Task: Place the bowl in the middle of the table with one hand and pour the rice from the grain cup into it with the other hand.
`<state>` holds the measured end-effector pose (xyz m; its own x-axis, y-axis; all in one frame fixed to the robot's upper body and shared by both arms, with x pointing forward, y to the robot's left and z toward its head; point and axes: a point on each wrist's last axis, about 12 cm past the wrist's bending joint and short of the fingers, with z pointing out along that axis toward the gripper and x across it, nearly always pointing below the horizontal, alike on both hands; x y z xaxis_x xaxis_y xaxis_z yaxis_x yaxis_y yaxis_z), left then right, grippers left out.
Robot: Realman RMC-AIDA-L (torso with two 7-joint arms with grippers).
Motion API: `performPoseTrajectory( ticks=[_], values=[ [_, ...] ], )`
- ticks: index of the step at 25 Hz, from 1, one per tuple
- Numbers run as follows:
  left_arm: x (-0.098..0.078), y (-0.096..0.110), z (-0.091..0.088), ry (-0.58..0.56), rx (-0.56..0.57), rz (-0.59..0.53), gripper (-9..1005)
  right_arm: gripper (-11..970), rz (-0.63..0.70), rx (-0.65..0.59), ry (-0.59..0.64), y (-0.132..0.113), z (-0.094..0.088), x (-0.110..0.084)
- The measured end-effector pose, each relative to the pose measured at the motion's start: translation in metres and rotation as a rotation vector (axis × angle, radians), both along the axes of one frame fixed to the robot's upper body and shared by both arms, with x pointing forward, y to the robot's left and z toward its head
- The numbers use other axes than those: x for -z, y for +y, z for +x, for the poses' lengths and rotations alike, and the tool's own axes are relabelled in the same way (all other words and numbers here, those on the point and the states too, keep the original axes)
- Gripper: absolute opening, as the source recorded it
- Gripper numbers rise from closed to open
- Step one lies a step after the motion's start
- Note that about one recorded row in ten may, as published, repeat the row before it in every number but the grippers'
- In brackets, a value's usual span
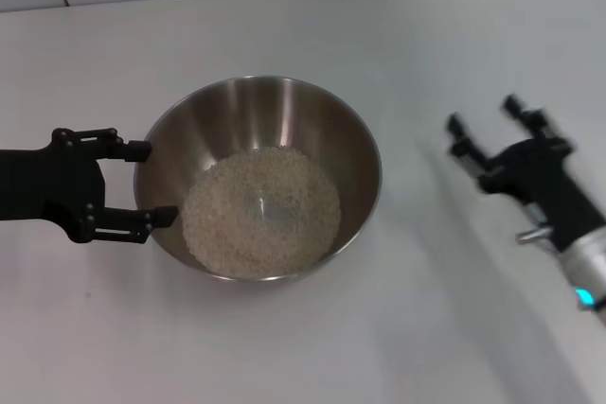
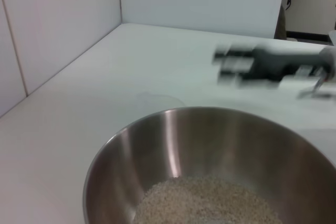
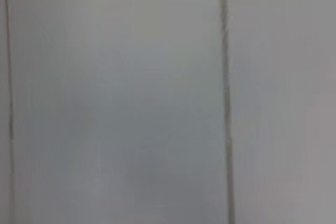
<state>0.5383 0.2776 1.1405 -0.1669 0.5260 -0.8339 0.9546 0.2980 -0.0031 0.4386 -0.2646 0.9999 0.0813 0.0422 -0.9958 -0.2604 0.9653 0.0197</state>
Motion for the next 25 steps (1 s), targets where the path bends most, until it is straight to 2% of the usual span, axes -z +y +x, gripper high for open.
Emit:
performPoseTrajectory(
  ticks=[1,2,3,4,5,6,7,8,9,10,12,13,14,15,16,18,19,20,21,23,25],
  values=[
    [0.0,0.0,0.0,0.0,0.0,0.0,862,768,0.0,0.0,0.0,0.0,0.0,0.0],
    [0.0,0.0,0.0,0.0,0.0,0.0,862,768,0.02,0.01,-0.077,-0.011,-0.006,-0.009],
    [0.0,0.0,0.0,0.0,0.0,0.0,862,768,0.067,-0.027,-0.205,-0.037,-0.012,-0.027],
    [0.0,0.0,0.0,-0.001,-0.001,0.001,862,768,0.067,-0.027,-0.205,-0.037,-0.012,-0.027],
    [0.0,0.0,0.0,-0.001,-0.001,0.001,862,768,0.124,-0.151,-0.24,-0.057,-0.006,-0.042],
    [0.0,0.0,0.0,-0.001,-0.001,0.001,862,768,0.124,-0.151,-0.24,-0.057,-0.006,-0.042],
    [-0.001,0.0,0.0,-0.004,0.001,-0.002,862,768,0.166,-0.271,-0.229,-0.068,0.002,-0.054],
    [-0.001,0.0,0.0,-0.004,0.001,-0.002,862,768,0.197,-0.491,-0.173,-0.079,0.018,-0.073],
    [-0.001,0.0,0.0,-0.004,0.001,-0.002,862,768,0.197,-0.491,-0.173,-0.079,0.018,-0.073],
    [-0.001,0.0,0.0,-0.006,0.003,-0.002,863,768,0.179,-0.581,-0.143,-0.08,0.027,-0.082],
    [-0.001,0.0,0.0,-0.006,0.003,-0.002,863,769,0.101,-0.749,-0.07,-0.074,0.043,-0.097],
    [0.0,-0.001,0.0,-0.004,0.007,-0.002,863,769,-0.014,-0.849,0.014,-0.064,0.055,-0.107],
    [0.0,-0.001,0.0,-0.004,0.007,-0.002,863,769,-0.014,-0.849,0.014,-0.064,0.055,-0.107],
    [0.0,-0.004,0.0,-0.004,0.016,-0.003,863,769,-0.136,-0.914,0.093,-0.056,0.068,-0.118],
    [0.0,-0.006,0.001,-0.004,0.023,-0.002,863,769,-0.136,-0.914,0.093,-0.056,0.068,-0.118],
    [-0.001,-0.007,0.001,-0.004,0.028,-0.004,862,769,-0.233,-0.968,0.207,-0.046,0.09,-0.132],
    [-0.001,-0.008,0.001,-0.004,0.033,-0.003,862,769,-0.233,-0.968,0.207,-0.046,0.09,-0.132],
    [-0.001,-0.009,0.001,-0.006,0.034,-0.002,862,769,-0.266,-0.993,0.29,-0.036,0.101,-0.136],
    [-0.001,-0.009,0.001,-0.006,0.034,-0.002,862,769,-0.266,-0.993,0.29,-0.036,0.101,-0.136],
    [-0.001,-0.009,0.001,-0.004,0.036,-0.001,862,765,-0.33,-1.029,0.373,-0.02,0.112,-0.138],
    [-0.001,-0.01,0.001,-0.001,0.039,-0.001,863,758,-0.359,-1.042,0.399,-0.01,0.114,-0.139]
  ],
)
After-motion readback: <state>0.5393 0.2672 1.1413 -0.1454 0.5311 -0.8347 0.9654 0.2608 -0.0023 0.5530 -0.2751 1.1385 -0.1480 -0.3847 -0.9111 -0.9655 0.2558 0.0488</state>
